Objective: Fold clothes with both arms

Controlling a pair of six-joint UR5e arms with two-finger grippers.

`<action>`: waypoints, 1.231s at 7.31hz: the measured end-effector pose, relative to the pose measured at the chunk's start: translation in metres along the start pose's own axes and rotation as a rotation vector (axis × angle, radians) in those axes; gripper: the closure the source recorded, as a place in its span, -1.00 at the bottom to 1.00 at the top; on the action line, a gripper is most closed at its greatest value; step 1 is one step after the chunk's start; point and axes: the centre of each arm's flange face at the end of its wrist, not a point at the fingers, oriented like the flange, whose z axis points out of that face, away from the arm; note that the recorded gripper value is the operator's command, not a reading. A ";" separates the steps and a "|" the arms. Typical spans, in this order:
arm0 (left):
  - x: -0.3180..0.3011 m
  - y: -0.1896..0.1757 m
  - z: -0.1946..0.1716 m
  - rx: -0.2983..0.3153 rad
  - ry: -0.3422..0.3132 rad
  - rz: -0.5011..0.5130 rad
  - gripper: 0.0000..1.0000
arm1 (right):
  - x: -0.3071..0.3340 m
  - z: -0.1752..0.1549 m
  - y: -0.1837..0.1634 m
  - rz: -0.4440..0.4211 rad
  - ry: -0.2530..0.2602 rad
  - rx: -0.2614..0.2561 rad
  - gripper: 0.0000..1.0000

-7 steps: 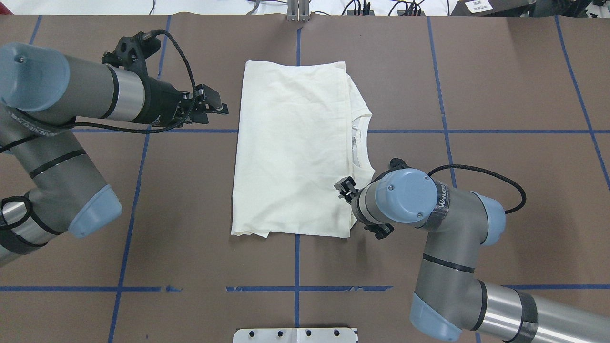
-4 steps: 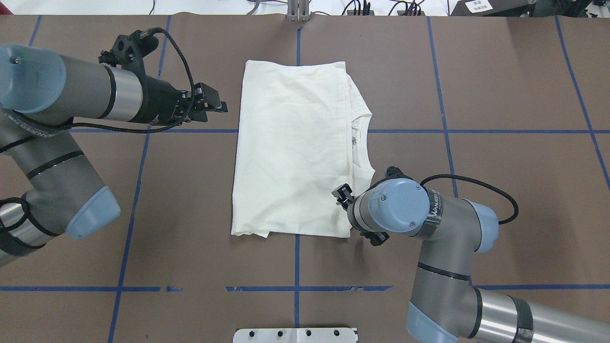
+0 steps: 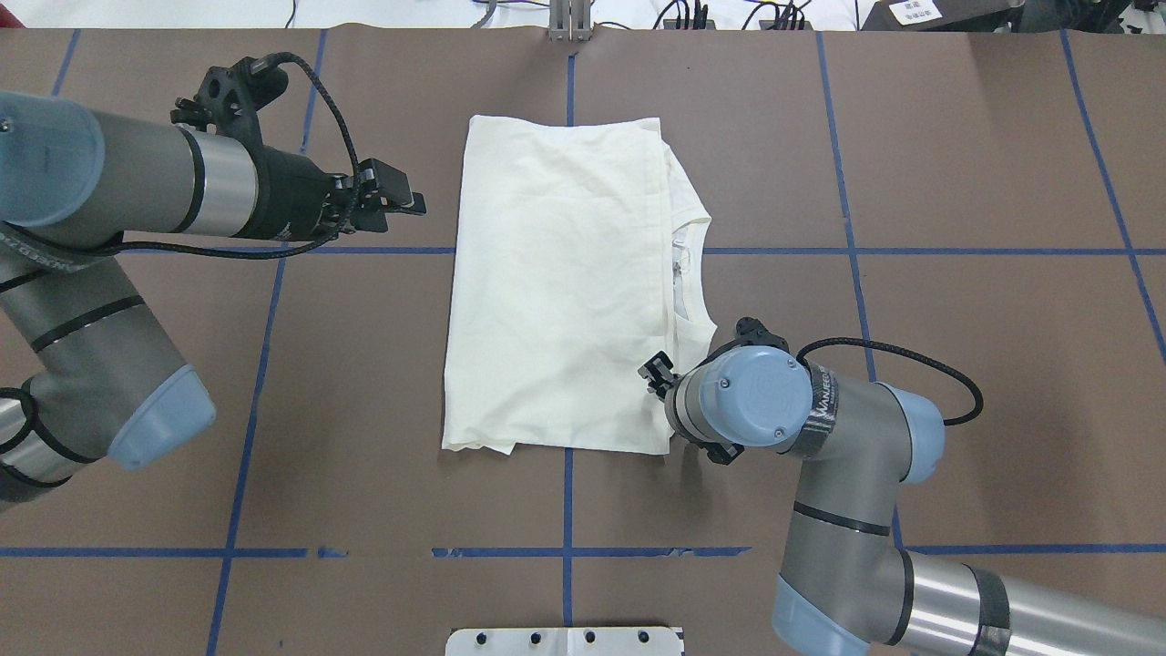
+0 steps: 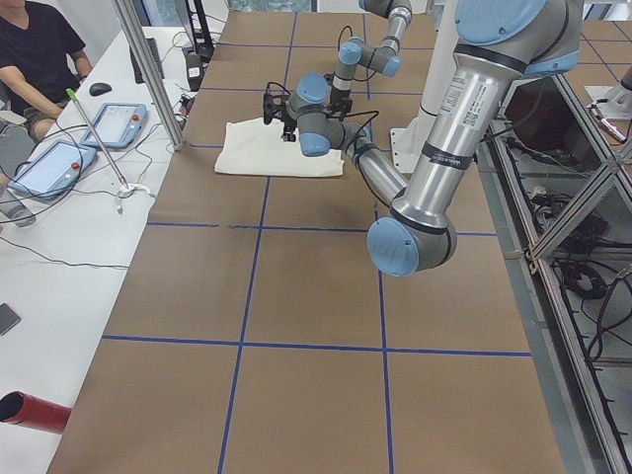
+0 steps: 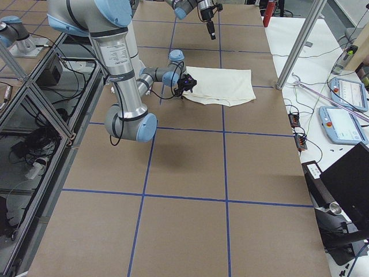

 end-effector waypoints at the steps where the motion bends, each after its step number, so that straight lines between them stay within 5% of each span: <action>1: -0.002 0.003 -0.007 -0.001 0.003 0.001 -0.20 | 0.000 0.000 0.001 -0.001 0.000 -0.002 0.99; 6: -0.009 0.008 -0.015 -0.006 0.001 -0.002 -0.19 | -0.004 -0.016 0.006 -0.005 -0.019 -0.024 1.00; 9: -0.004 0.053 0.008 -0.084 -0.012 -0.134 -0.20 | -0.004 -0.065 0.005 -0.006 -0.071 -0.094 1.00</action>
